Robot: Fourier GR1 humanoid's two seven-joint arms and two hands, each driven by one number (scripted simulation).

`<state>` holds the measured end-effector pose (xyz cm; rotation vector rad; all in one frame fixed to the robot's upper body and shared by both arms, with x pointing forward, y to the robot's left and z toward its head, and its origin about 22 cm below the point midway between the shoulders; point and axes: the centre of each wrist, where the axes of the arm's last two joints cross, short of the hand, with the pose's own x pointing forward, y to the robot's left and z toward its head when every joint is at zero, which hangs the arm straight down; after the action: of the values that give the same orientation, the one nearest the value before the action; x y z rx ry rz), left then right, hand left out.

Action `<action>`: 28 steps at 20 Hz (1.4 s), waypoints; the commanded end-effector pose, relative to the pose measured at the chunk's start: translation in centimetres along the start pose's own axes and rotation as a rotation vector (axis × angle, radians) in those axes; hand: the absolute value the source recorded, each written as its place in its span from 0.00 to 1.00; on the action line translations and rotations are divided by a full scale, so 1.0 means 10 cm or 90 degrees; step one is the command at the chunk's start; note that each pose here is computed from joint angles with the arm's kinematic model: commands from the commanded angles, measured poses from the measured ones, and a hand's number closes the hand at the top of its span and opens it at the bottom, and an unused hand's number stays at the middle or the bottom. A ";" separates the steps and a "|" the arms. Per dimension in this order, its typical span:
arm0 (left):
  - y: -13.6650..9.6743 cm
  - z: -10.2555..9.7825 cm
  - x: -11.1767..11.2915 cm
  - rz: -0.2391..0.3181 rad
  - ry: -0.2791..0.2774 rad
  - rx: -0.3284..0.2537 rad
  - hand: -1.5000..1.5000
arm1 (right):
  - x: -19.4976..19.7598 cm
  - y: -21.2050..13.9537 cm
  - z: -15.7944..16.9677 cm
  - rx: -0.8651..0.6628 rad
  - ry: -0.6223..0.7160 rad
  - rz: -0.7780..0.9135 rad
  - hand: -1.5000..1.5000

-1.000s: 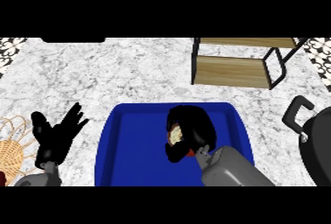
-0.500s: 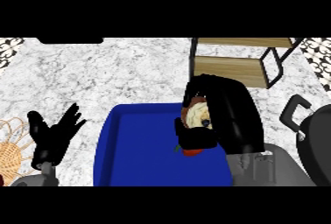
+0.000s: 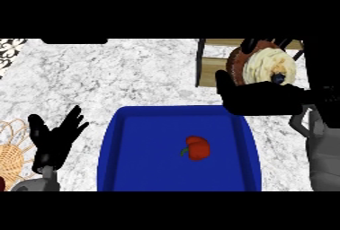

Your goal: Pick the cupcake from the tray and place it in the tiered shelf

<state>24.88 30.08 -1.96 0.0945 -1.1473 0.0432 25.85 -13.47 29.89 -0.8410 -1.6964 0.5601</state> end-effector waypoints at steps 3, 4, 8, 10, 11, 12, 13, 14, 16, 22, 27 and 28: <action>-0.10 -0.02 0.02 -0.007 0.017 -0.001 0.50 | 0.05 -0.51 -0.46 -0.031 0.095 0.017 1.00; 0.05 -0.14 0.04 0.006 0.029 -0.005 0.50 | 0.05 -0.63 -0.50 -0.027 0.076 0.007 1.00; -0.07 -0.02 -0.15 -0.002 0.029 -0.007 0.50 | 0.11 -0.92 -0.74 -0.051 0.098 -0.009 1.00; -0.08 -0.03 -0.02 -0.008 0.014 -0.008 0.50 | 0.09 -0.82 -0.99 -0.049 0.104 0.011 1.00; -0.10 -0.10 -0.04 -0.004 0.028 -0.003 0.50 | -0.11 -0.85 -0.94 -0.055 0.091 0.025 1.00; 0.05 0.06 -0.01 -0.004 0.013 -0.001 0.50 | -0.29 -0.93 -1.04 -0.057 0.099 0.015 1.00; -0.05 -0.07 -0.01 -0.002 0.021 -0.015 0.50 | -0.19 -0.88 -1.22 -0.049 0.110 0.008 1.00; -0.10 -0.09 0.01 0.005 0.026 -0.005 0.50 | -0.09 -0.90 -1.20 -0.032 0.105 0.022 1.00; 0.09 -0.04 0.00 -0.003 0.021 0.006 0.50 | -0.33 -0.84 -1.25 -0.022 0.097 0.021 1.00; -0.12 -0.04 0.11 -0.008 0.021 -0.020 0.50 | -0.47 -0.78 -1.54 0.016 0.084 0.074 1.00; -0.13 0.04 0.01 -0.010 0.013 -0.009 0.50 | -0.64 -0.59 -1.73 0.006 0.087 0.093 1.00; -0.06 -0.09 -0.10 -0.015 0.024 -0.004 0.50 | -0.60 -0.64 -1.72 0.003 0.089 0.090 1.00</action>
<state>25.48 29.38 -1.86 0.0903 -1.1581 0.0255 40.50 -22.94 36.11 -0.9577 -1.5200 0.5802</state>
